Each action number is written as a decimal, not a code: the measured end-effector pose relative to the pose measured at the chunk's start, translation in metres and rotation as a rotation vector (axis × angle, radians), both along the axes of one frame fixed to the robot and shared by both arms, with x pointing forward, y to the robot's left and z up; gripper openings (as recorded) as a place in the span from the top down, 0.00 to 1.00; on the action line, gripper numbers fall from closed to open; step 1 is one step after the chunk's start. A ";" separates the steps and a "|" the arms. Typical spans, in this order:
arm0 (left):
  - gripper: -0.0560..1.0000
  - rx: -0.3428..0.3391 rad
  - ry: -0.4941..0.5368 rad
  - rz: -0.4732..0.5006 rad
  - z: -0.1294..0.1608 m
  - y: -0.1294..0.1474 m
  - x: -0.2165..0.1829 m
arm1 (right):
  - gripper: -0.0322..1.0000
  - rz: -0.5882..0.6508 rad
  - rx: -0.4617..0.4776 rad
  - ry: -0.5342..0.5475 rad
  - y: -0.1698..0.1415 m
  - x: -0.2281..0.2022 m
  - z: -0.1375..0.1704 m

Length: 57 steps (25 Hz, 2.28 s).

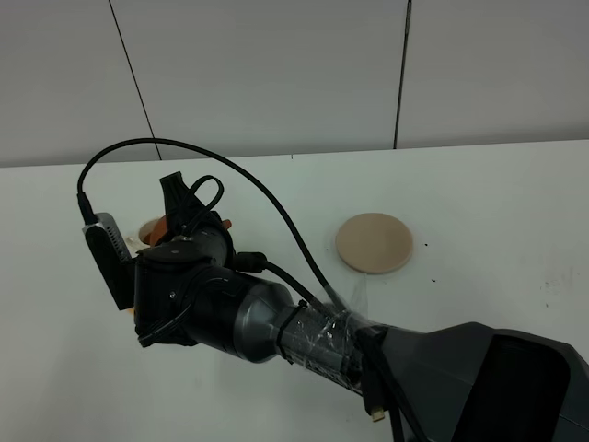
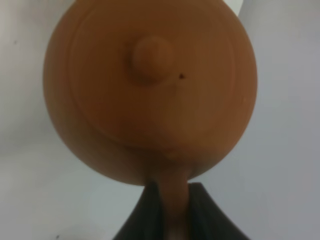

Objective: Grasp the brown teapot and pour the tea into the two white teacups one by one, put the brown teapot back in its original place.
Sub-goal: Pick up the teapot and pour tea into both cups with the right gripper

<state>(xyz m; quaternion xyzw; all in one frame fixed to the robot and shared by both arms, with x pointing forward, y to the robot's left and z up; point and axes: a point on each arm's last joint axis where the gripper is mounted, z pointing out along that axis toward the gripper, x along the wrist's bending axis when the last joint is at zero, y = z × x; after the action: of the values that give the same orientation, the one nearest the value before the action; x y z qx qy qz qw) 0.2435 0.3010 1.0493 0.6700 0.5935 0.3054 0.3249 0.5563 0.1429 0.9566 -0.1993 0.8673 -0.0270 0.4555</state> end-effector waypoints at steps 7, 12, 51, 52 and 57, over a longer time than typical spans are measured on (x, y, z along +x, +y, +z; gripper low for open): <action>0.59 0.000 0.000 0.000 0.000 0.000 0.000 | 0.88 0.028 -0.012 -0.015 0.002 0.000 0.001; 0.59 0.000 0.000 0.000 0.000 0.000 0.000 | 0.88 0.041 -0.030 -0.043 0.002 0.001 0.003; 0.59 0.000 0.000 0.000 0.000 0.000 0.000 | 0.88 0.077 -0.125 -0.117 0.000 0.005 0.007; 0.59 0.000 0.000 0.000 0.000 0.000 0.000 | 0.88 0.077 -0.126 -0.119 0.000 0.005 0.007; 0.59 0.000 0.000 0.000 0.000 0.000 0.000 | 0.88 0.084 -0.138 -0.124 0.000 0.005 0.008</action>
<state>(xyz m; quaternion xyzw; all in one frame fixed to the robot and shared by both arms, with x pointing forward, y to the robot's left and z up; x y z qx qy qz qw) 0.2435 0.3010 1.0493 0.6700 0.5935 0.3054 0.3249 0.5615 0.1424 0.9643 -0.2643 0.8243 -0.0796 0.4943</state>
